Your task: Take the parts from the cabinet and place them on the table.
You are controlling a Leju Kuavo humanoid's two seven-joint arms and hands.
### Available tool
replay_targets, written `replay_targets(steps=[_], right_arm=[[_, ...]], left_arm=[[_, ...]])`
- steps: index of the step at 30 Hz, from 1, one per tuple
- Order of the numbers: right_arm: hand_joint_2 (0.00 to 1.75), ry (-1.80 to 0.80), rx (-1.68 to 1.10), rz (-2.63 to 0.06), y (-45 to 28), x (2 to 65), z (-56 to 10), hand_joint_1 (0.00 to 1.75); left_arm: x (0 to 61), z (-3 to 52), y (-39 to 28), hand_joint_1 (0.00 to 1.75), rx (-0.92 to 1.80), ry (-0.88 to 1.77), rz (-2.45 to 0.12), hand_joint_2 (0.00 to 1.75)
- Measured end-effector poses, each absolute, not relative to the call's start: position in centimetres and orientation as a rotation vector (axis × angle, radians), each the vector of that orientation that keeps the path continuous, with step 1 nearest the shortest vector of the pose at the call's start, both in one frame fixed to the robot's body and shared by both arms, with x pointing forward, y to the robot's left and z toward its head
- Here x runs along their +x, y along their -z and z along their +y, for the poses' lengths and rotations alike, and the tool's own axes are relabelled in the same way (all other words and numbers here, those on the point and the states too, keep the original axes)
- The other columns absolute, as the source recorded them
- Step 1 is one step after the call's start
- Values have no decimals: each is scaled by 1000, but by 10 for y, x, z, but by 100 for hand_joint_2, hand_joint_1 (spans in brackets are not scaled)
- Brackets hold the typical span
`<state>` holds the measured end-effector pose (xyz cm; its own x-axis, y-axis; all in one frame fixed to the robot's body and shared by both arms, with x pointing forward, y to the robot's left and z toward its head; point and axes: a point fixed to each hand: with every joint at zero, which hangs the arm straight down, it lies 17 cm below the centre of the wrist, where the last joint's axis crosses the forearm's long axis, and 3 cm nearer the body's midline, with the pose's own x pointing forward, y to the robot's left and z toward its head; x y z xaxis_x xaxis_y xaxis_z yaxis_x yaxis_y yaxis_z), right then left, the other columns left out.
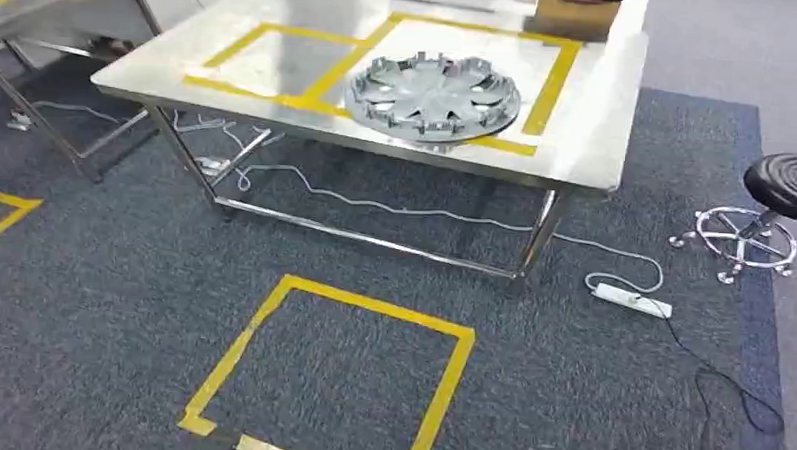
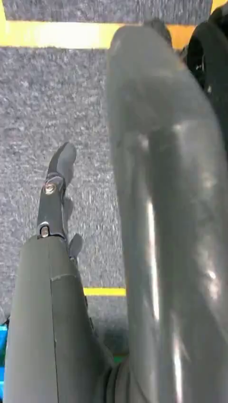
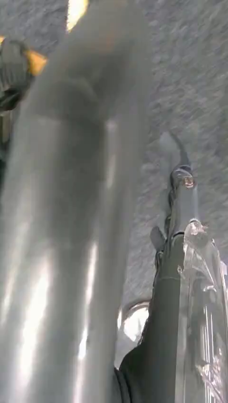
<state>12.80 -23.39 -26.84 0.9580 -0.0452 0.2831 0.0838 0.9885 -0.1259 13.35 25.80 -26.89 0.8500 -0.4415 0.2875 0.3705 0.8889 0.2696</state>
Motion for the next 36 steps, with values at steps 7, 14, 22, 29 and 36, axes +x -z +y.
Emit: replay_targets(steps=[7, 14, 22, 29, 36], right_arm=[[0, 59, -143, -282, 269, 127, -236, 0], [0, 58, -149, -280, 269, 125, -239, 0], [0, 53, -148, -280, 269, 126, -237, 0], [0, 44, -150, -276, 269, 124, -237, 0], [0, 44, -153, -276, 269, 126, -238, 0]], left_arm=[[133, 251, 269, 0, 198, 436, -354, 0], [139, 247, 267, 0, 195, 440, -363, 0], [139, 250, 267, 0, 199, 449, -363, 0], [139, 248, 267, 0, 194, 460, -365, 0], [135, 247, 268, 0, 192, 460, -360, 0]])
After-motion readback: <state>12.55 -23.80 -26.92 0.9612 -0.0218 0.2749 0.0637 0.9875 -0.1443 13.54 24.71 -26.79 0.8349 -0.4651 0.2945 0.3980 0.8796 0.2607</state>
